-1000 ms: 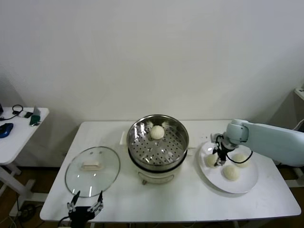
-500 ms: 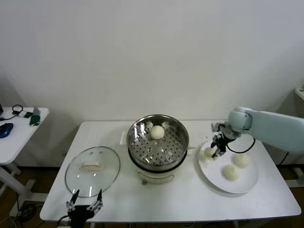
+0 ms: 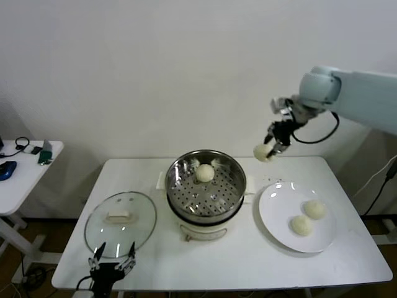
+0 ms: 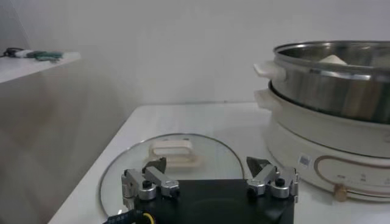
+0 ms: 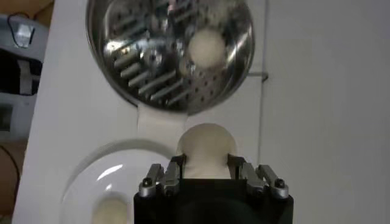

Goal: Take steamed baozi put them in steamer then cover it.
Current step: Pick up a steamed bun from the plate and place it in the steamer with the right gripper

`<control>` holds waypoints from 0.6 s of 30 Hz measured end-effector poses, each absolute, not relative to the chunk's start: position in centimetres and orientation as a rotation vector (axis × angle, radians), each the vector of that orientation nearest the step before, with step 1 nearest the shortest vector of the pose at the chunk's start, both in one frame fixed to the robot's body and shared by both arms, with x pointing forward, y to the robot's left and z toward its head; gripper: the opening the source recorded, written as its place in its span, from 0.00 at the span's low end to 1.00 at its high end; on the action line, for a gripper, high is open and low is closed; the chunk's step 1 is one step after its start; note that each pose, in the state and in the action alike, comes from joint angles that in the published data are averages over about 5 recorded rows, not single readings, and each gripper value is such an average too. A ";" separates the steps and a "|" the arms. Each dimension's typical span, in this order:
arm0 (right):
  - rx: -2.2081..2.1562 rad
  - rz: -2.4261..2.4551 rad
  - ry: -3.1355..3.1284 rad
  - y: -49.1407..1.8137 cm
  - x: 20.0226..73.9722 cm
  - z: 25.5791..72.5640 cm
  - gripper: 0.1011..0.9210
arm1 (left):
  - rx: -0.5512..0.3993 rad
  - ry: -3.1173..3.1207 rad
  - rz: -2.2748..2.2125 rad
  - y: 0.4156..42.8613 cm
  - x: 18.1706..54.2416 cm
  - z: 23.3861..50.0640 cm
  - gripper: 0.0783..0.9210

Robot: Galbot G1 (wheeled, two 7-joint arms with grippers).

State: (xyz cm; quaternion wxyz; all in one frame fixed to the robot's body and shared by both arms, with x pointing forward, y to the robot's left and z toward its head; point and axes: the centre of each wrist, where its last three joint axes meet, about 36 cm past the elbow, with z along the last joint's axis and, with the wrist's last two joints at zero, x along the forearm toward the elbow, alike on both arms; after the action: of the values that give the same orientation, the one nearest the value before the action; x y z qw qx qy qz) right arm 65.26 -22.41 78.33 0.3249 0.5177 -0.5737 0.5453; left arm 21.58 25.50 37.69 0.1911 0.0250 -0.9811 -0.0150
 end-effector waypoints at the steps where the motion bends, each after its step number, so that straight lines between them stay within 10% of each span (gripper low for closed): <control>1: 1.377 1.443 -1.503 -21.0 65.0 78.9 0.50 | 0.069 -2.757 -0.043 25.5 21.6 37.7 0.88; 18: 1.498 1.572 -1.330 -4.6 63.7 68.8 0.51 | 0.087 -2.778 -0.030 25.7 21.4 39.1 0.88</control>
State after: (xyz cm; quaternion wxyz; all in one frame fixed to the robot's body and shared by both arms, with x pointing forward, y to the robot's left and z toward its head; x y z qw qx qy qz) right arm 63.68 -4.61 68.79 0.2930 0.5625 -0.4994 0.5903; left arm 21.38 25.72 39.12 0.1802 0.0306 -0.9831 -0.0107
